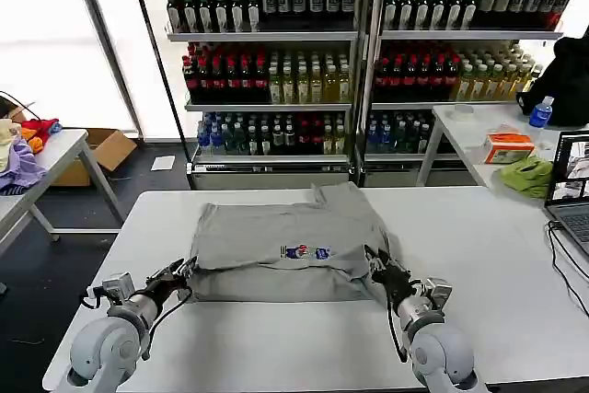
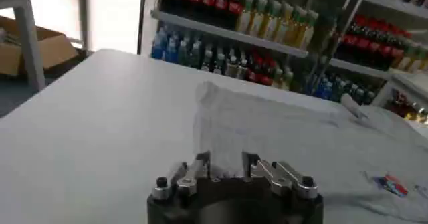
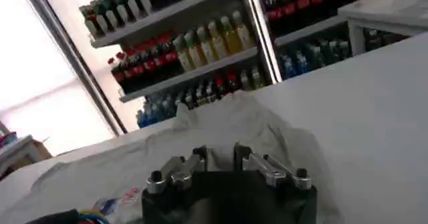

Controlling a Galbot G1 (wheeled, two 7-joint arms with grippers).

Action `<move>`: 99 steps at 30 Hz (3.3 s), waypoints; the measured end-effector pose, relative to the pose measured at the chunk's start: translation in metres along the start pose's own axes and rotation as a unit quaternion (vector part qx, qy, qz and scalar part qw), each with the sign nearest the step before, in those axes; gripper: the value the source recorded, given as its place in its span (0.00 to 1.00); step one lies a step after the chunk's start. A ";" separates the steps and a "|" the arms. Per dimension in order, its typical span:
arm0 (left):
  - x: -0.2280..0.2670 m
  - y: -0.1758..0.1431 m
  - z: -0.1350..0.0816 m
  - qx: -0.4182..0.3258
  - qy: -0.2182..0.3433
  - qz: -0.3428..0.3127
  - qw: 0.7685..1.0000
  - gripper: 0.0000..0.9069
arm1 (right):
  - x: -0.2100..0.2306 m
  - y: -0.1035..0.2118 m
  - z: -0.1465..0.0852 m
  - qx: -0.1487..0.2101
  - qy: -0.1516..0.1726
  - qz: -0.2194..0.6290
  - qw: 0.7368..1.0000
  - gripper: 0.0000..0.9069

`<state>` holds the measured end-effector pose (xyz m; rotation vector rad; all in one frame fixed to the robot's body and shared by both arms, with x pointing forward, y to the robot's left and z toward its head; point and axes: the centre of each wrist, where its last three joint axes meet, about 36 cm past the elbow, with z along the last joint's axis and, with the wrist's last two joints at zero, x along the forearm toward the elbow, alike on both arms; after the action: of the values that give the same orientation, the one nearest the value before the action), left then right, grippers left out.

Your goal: Fold and organize the clothes.

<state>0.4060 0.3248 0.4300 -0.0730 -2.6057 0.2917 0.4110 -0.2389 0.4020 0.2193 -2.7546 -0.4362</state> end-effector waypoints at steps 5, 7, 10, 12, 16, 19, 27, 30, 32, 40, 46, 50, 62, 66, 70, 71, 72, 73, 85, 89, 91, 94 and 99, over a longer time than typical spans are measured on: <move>0.005 0.004 -0.004 -0.009 -0.007 -0.012 1.000 1.00 | 0.008 -0.003 -0.009 0.010 -0.002 0.007 1.000 1.00; 0.009 0.003 -0.002 -0.011 -0.008 -0.014 1.000 1.00 | 0.015 -0.003 -0.012 0.015 -0.005 0.010 1.000 1.00; 0.016 -0.001 0.003 -0.016 -0.006 -0.012 1.000 1.00 | 0.026 -0.004 -0.016 0.024 -0.008 0.016 1.000 1.00; 0.020 -0.004 0.010 -0.018 -0.001 -0.010 1.000 1.00 | 0.034 -0.002 -0.016 0.029 -0.009 0.017 0.999 1.00; 0.025 -0.009 0.025 -0.022 0.012 -0.010 1.000 1.00 | 0.050 0.001 -0.009 0.039 -0.003 0.024 0.999 1.00; 0.027 -0.010 0.035 -0.022 0.021 -0.010 0.999 1.00 | 0.060 0.003 -0.001 0.047 0.008 0.030 0.998 1.00; 0.025 -0.011 0.049 -0.024 0.036 -0.016 0.999 1.00 | 0.068 0.008 0.014 0.053 0.038 0.039 0.997 0.09; 0.024 -0.011 0.048 -0.026 0.036 -0.016 0.999 1.00 | 0.067 0.008 0.018 0.051 0.049 0.041 0.997 0.00; 0.023 -0.012 0.047 -0.028 0.036 -0.016 0.999 0.99 | 0.067 0.008 0.023 0.049 0.060 0.042 0.996 0.00; 0.023 -0.015 0.052 -0.026 0.037 -0.018 0.999 0.00 | 0.068 0.003 0.034 0.045 0.085 0.047 0.994 0.00; 0.024 -0.016 0.052 -0.023 0.030 -0.018 0.999 0.00 | 0.070 -0.001 0.033 0.041 0.092 0.045 0.994 0.00; 0.025 -0.016 0.053 -0.021 0.024 -0.018 0.999 0.00 | 0.071 -0.003 0.033 0.038 0.097 0.040 0.994 0.00; 0.047 -0.022 0.055 -0.015 0.017 -0.023 0.999 0.00 | 0.098 -0.005 0.025 0.034 0.115 0.018 0.993 0.00; 0.065 -0.028 0.058 -0.015 0.019 -0.020 0.999 0.00 | 0.114 -0.004 0.019 0.037 0.119 0.008 0.992 0.00; 0.084 -0.034 0.061 -0.012 0.023 -0.021 0.999 0.00 | 0.131 -0.002 0.013 0.038 0.122 0.004 0.992 0.00; 0.089 -0.036 0.063 -0.010 0.026 -0.021 0.999 0.00 | 0.135 -0.002 0.012 0.039 0.122 0.004 0.992 0.00; 0.095 -0.037 0.064 -0.007 0.027 -0.020 0.999 0.00 | 0.139 -0.003 0.011 0.040 0.124 0.004 0.991 0.00; 0.100 -0.038 0.066 -0.005 0.030 -0.020 0.999 0.00 | 0.143 -0.003 0.012 0.041 0.128 0.005 0.991 0.00; 0.151 -0.041 0.083 -0.008 0.058 -0.028 0.998 0.03 | 0.174 -0.007 0.013 0.059 0.160 0.014 0.985 0.00; 0.160 -0.040 0.080 -0.017 0.056 -0.029 0.998 1.00 | 0.178 -0.008 0.010 0.066 0.158 0.016 0.985 1.00; 0.164 -0.039 0.079 -0.020 0.056 -0.028 0.998 1.00 | 0.180 -0.008 0.007 0.071 0.155 0.015 0.985 1.00; 0.170 -0.035 0.076 -0.026 0.055 -0.030 0.998 1.00 | 0.183 -0.008 0.000 0.079 0.145 0.009 0.986 1.00; 0.174 -0.020 0.067 -0.032 0.046 -0.039 0.998 1.00 | 0.180 -0.013 -0.013 0.088 0.128 0.005 0.988 1.00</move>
<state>0.2214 0.3111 0.4622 -0.0058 -2.5187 0.1733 0.2493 -0.2909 0.4653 0.2842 -2.5393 -0.1480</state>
